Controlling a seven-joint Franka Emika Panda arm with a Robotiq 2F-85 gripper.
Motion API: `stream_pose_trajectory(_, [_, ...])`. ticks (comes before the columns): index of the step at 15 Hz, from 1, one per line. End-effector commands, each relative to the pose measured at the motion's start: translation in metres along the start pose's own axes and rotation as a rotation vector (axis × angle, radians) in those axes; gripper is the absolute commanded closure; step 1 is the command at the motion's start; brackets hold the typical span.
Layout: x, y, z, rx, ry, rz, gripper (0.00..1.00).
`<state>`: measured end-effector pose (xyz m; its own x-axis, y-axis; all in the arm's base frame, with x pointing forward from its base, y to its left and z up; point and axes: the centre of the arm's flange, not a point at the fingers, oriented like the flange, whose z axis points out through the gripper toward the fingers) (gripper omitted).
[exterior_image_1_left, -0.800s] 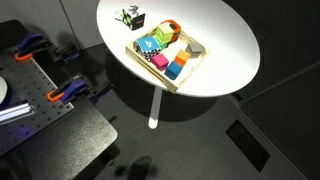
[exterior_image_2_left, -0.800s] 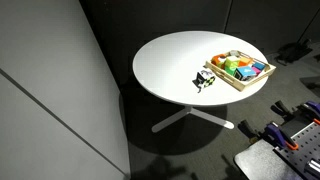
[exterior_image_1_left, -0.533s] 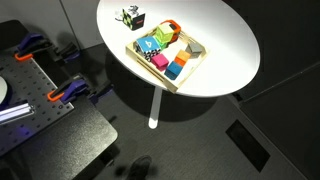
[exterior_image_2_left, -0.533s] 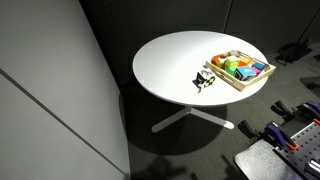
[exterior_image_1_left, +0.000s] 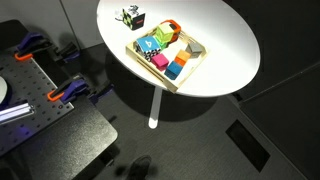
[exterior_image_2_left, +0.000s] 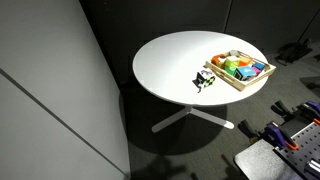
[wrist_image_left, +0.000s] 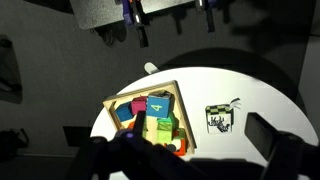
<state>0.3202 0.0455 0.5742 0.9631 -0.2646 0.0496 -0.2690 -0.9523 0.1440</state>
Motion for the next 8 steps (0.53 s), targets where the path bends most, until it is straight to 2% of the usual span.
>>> stream_pose_trajectory(1, [0.021,0.003,0.018,0.035,0.005,0.014,0.0])
stream_pose_trajectory(8, [0.072,0.021,0.052,0.167,0.062,0.041,0.0])
